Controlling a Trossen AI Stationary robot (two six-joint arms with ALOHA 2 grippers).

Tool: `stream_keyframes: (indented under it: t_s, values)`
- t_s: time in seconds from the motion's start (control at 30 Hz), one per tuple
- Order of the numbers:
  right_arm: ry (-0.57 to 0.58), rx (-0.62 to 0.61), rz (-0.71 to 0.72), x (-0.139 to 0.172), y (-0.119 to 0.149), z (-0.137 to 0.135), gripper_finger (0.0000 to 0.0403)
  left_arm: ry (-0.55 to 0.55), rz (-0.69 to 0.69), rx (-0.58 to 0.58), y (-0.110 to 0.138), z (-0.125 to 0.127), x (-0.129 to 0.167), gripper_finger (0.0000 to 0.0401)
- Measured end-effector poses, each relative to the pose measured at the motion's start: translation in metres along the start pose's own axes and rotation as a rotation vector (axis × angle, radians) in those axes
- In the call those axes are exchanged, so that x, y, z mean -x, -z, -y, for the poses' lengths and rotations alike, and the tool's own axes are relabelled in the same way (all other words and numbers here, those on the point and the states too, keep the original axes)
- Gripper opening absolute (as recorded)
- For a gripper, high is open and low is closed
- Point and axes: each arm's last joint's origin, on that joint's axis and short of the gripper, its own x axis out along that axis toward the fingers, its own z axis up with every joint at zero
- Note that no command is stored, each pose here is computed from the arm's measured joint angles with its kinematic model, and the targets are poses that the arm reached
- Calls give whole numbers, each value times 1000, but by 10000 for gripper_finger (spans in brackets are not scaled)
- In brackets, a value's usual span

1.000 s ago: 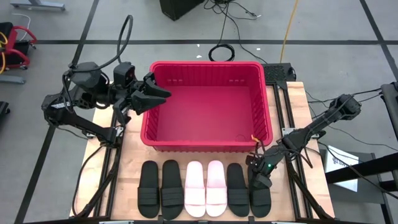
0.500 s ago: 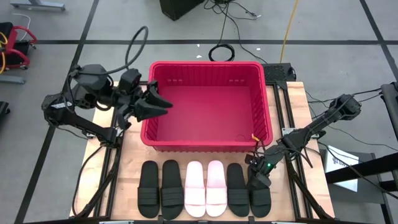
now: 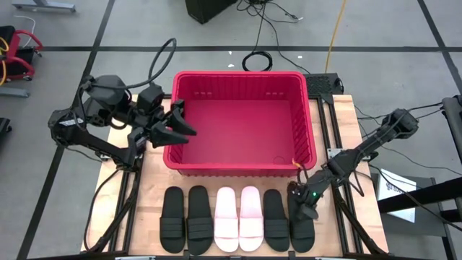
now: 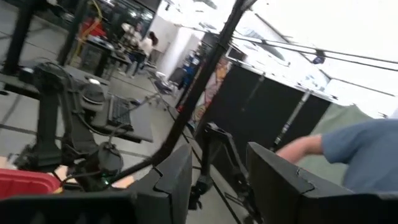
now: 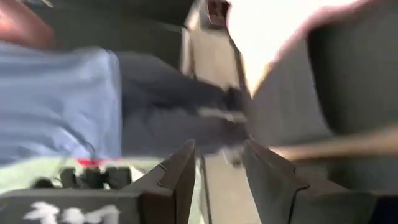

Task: Pick and place slides into bin
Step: Put the black slipper into the red bin

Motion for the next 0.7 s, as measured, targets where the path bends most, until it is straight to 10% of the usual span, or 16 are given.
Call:
stream_keyframes:
  t_s: [0.7]
  values:
    - [271, 119, -192, 2, 22, 26, 130, -100, -3, -37, 4, -4, 0, 152]
